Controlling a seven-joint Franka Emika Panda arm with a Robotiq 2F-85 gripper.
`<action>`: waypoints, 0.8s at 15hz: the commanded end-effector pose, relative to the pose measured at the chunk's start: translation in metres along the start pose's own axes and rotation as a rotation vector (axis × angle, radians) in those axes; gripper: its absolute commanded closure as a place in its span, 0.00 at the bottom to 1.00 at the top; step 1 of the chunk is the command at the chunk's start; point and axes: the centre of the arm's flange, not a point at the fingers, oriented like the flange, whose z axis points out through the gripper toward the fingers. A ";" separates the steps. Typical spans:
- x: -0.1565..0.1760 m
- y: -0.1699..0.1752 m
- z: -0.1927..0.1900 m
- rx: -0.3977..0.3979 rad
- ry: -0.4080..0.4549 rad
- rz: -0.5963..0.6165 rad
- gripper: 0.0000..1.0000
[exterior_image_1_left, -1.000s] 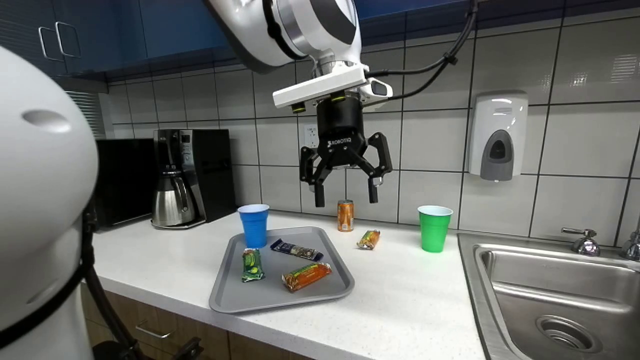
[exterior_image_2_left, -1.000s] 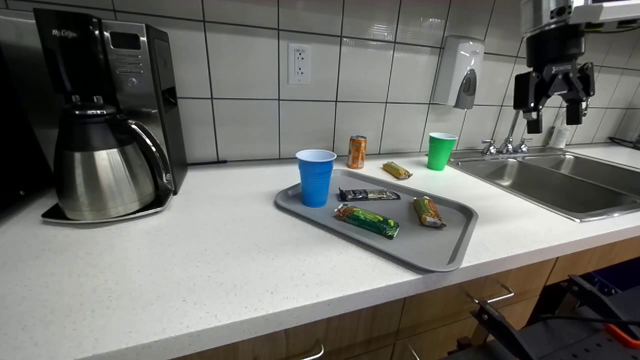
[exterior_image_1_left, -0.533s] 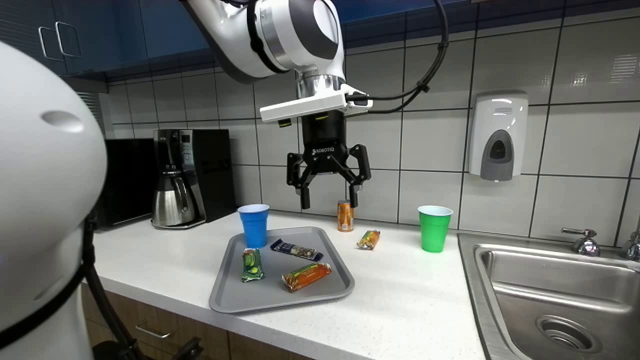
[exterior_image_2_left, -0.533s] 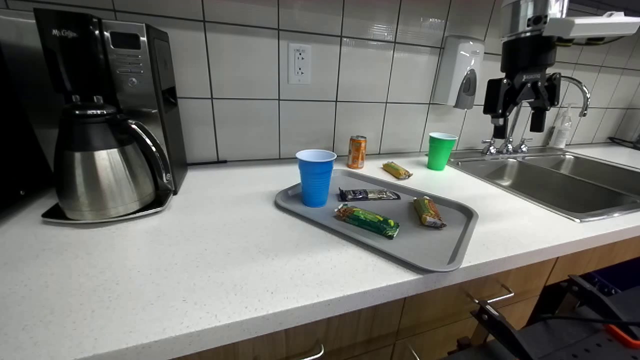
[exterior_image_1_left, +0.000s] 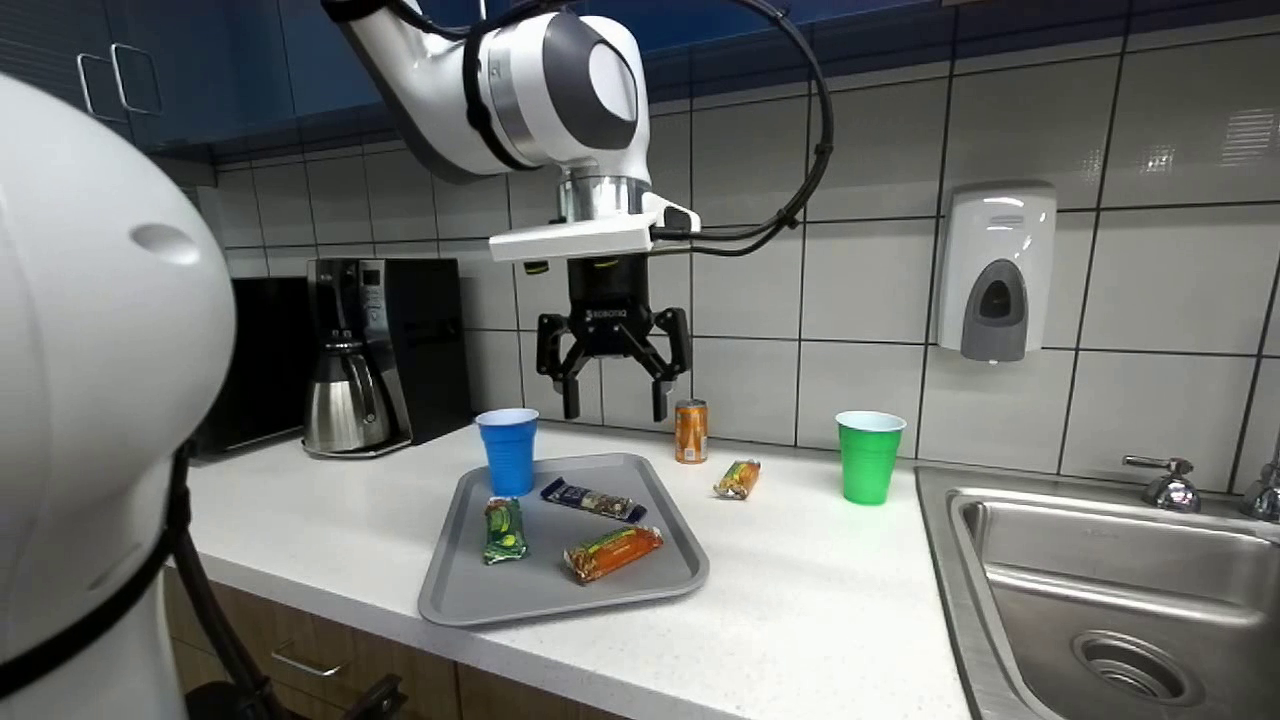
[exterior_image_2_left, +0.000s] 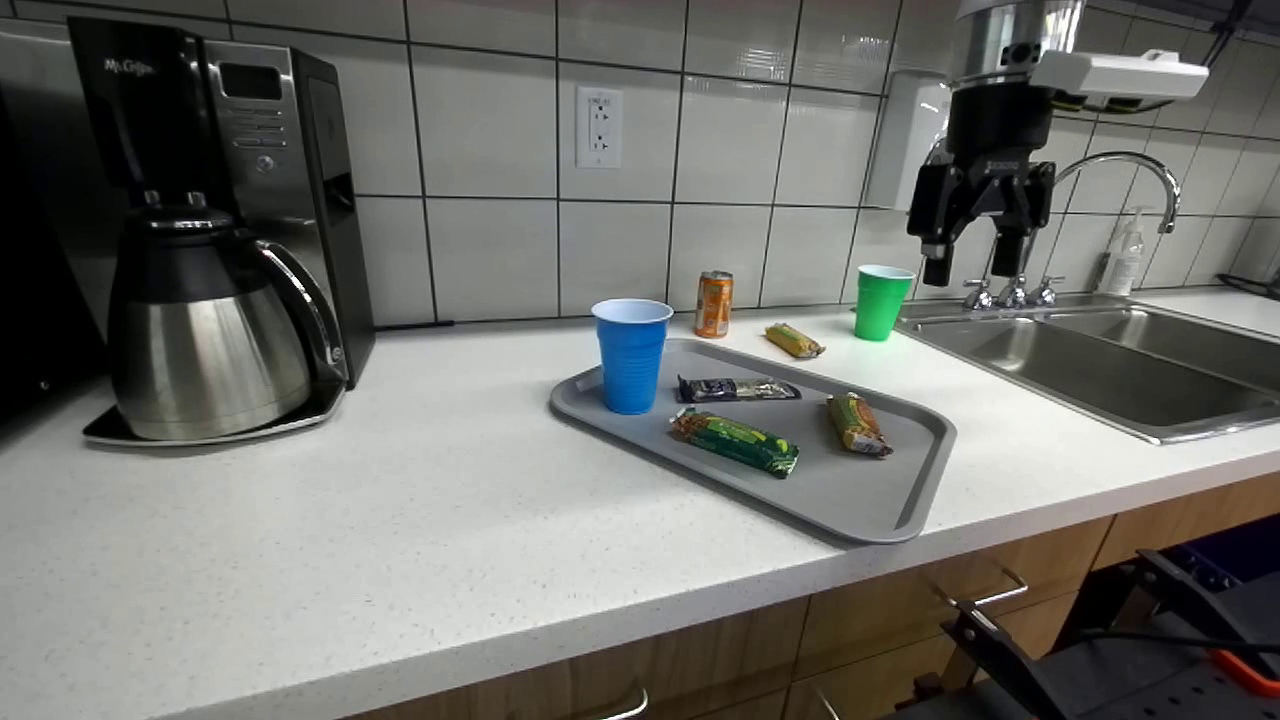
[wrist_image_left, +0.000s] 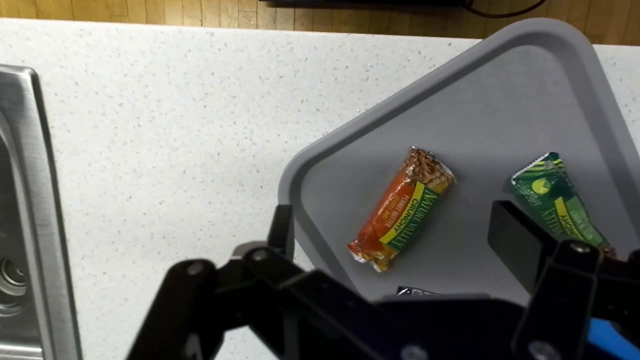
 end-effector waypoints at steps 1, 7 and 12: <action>0.010 -0.021 0.004 0.026 0.014 -0.075 0.00; 0.029 -0.061 0.018 0.034 -0.002 -0.180 0.00; 0.046 -0.085 0.041 0.034 -0.010 -0.236 0.00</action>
